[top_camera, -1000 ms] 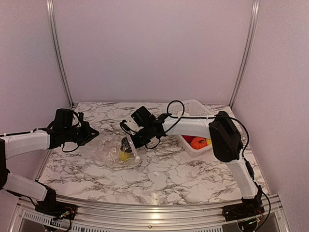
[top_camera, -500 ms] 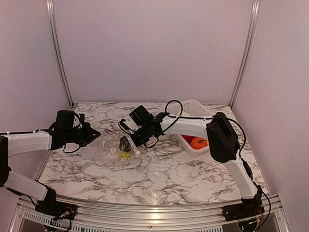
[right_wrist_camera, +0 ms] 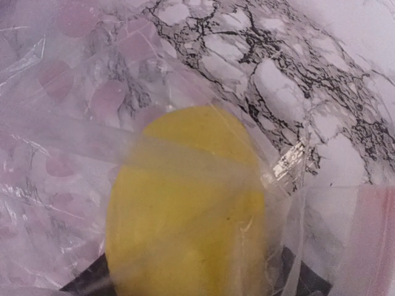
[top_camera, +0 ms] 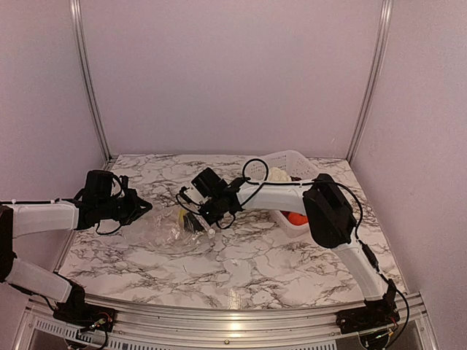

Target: Open the zip-top bag and remove the fake food

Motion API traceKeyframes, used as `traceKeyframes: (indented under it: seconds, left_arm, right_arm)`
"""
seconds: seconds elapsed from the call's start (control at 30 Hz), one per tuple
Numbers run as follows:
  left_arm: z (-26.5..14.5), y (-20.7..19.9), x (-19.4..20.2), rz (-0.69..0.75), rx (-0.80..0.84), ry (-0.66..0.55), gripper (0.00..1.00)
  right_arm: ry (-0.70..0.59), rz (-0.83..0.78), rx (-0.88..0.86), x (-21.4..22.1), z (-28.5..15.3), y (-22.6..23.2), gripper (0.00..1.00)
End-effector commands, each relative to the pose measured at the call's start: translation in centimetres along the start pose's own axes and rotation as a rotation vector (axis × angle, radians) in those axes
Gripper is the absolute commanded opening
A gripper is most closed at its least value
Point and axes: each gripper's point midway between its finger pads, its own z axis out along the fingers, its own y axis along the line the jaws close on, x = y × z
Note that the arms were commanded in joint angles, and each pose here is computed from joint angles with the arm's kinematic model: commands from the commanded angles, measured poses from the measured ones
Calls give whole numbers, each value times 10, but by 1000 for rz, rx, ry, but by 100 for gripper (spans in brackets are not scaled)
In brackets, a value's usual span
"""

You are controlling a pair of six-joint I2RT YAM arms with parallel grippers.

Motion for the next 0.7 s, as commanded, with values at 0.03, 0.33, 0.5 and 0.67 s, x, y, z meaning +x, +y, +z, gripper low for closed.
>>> traceKeyframes:
  seconds: [0.03, 0.33, 0.5, 0.67]
  left_arm:
    - [-4, 8, 2, 2, -31, -10, 0]
    - [-12, 39, -17, -13, -173, -68, 0]
    - [-11, 42, -22, -3, -184, -66, 0]
    - [-16, 47, -30, 9, -215, -78, 0]
  right_arm:
    - [4, 18, 20, 6, -34, -9, 69]
    - [-44, 129, -116, 19, -85, -35, 63]
    - [-54, 147, -195, 28, -97, -35, 63]
    - [-39, 146, -226, 32, -100, -30, 60]
